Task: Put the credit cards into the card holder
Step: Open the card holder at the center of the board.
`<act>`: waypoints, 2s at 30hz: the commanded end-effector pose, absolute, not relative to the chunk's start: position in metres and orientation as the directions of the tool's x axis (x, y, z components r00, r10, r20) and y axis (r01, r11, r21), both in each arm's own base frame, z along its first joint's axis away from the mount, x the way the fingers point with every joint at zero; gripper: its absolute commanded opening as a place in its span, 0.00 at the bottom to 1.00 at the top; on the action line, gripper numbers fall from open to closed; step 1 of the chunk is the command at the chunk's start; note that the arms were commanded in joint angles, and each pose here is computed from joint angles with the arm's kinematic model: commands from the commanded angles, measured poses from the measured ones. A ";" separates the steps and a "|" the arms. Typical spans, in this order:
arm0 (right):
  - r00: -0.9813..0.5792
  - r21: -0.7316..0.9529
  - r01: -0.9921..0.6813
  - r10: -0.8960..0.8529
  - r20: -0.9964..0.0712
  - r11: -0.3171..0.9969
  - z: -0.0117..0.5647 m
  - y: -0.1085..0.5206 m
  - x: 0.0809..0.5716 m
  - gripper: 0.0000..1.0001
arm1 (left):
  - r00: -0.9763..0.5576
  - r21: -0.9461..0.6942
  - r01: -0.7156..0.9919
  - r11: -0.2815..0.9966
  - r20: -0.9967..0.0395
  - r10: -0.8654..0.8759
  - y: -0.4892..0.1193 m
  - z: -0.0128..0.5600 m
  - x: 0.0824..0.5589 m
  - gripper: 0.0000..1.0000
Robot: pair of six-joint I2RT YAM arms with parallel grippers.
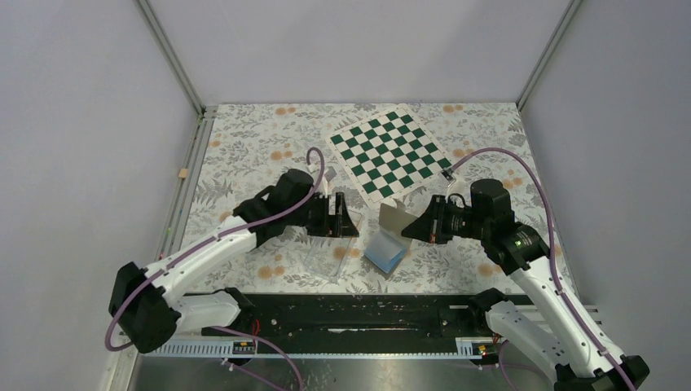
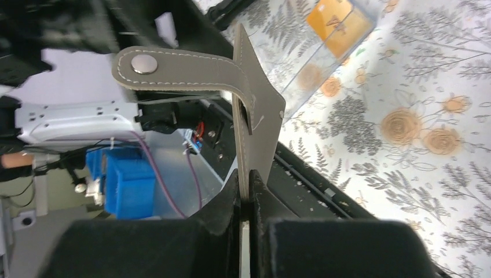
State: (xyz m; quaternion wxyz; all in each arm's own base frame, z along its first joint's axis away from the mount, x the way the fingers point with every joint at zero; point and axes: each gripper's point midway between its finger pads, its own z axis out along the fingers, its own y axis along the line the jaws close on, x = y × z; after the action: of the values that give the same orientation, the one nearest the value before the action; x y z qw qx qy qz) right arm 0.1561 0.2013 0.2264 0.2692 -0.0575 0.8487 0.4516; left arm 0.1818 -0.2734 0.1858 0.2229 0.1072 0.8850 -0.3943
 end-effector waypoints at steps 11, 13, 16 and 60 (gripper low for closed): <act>-0.873 0.823 -0.371 0.142 -0.467 0.430 0.251 0.215 0.140 0.00 | -0.905 -0.738 0.402 0.542 -0.411 0.111 -0.317 0.178 0.165 0.72; -0.875 0.824 -0.368 0.139 -0.464 0.431 0.249 0.215 0.140 0.00 | -0.903 -0.737 0.404 0.542 -0.418 0.105 -0.316 0.181 0.166 0.69; -0.878 0.825 -0.364 0.136 -0.459 0.433 0.246 0.215 0.139 0.00 | -0.895 -0.727 0.414 0.548 -0.436 0.098 -0.314 0.187 0.166 0.63; -0.890 0.837 -0.360 0.118 -0.440 0.412 0.243 0.217 0.135 0.00 | -0.864 -0.673 0.464 0.576 -0.487 0.127 -0.325 0.195 0.168 0.54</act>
State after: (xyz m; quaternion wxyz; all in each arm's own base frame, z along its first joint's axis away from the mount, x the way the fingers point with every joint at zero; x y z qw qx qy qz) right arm 0.1367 0.2140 0.2292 0.2147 -0.0591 0.8267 0.5166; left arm 0.1616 -0.3162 0.1642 0.1621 0.1609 0.8918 -0.3905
